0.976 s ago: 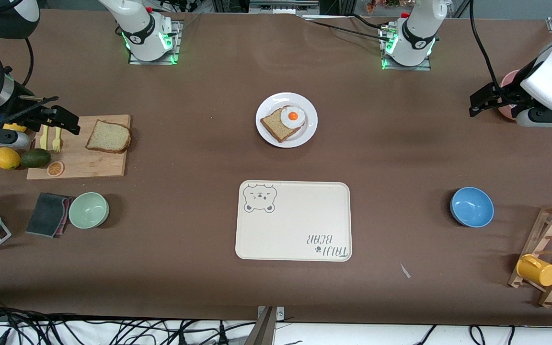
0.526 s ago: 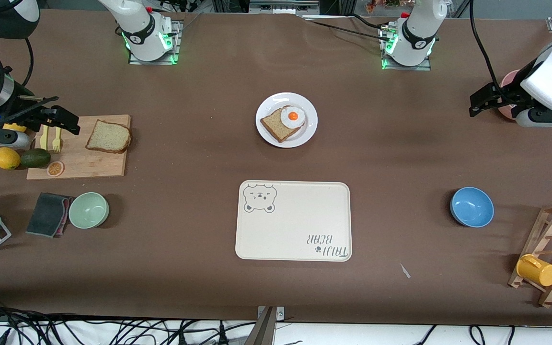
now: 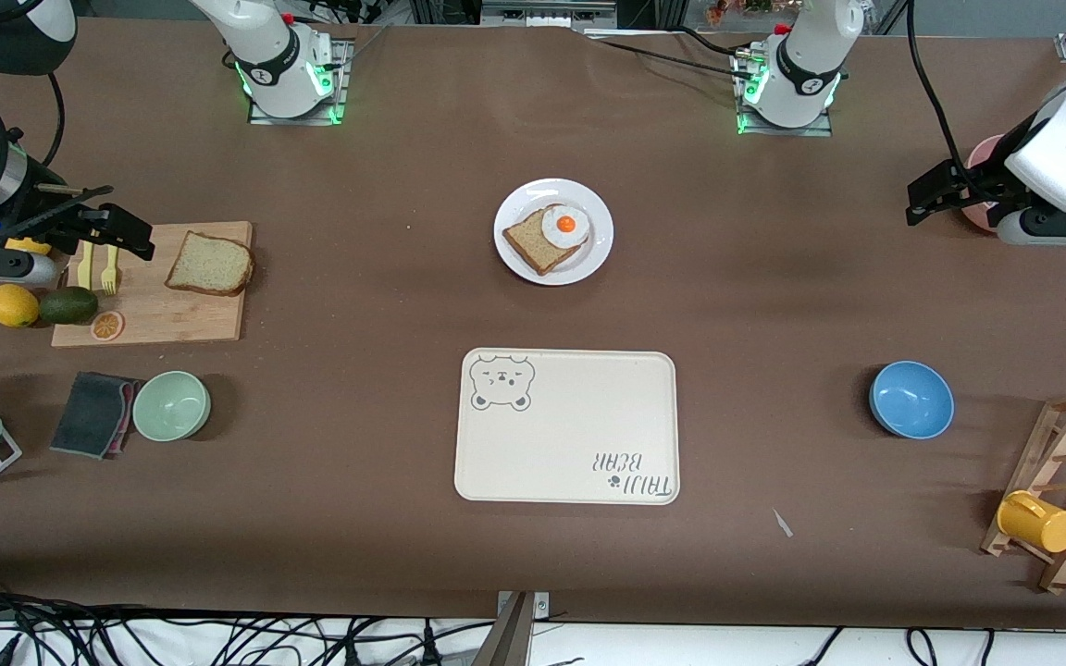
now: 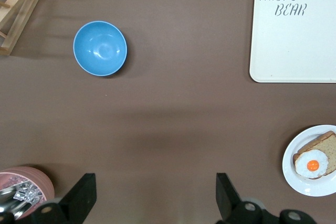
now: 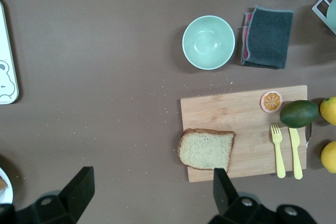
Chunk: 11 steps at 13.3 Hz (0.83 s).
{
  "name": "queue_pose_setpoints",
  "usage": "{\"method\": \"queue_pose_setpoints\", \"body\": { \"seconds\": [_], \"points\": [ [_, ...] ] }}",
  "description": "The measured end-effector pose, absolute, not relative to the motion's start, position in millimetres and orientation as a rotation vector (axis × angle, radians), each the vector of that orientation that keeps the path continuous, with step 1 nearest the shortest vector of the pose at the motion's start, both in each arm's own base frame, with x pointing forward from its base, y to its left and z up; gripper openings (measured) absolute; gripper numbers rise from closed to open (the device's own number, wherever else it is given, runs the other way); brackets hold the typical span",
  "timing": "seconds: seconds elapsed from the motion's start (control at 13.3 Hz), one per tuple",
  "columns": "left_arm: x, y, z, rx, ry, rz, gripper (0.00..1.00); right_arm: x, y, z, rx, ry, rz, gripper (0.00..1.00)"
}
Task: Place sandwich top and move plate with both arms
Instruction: 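Reach the right gripper down to the bread slice on the cutting board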
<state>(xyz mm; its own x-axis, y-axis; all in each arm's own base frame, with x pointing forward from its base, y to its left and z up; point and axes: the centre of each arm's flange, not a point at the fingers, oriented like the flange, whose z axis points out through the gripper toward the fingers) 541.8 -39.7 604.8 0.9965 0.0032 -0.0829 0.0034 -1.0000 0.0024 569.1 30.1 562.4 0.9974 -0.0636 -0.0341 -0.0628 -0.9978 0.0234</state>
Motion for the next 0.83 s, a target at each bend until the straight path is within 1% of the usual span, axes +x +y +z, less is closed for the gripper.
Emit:
{"method": "queue_pose_setpoints", "body": {
  "seconds": [0.15,0.38,0.68,0.83],
  "points": [
    [541.8,-39.8,604.8,3.136,0.005,-0.130,1.00,567.1,29.9,554.3,3.115,-0.104,-0.084,1.00],
    [541.4,-45.2,604.8,3.137,-0.011,-0.130,1.00,562.7,28.8,511.8,3.096,-0.110,-0.155,1.00],
    [540.6,-54.0,602.9,3.137,-0.036,-0.143,1.00,553.3,23.1,418.4,2.960,-0.050,-0.136,1.00],
    [543.2,-56.1,593.5,3.134,-0.045,-0.186,1.00,542.8,22.4,373.2,2.910,-0.105,-0.135,1.00]
  ]
}}
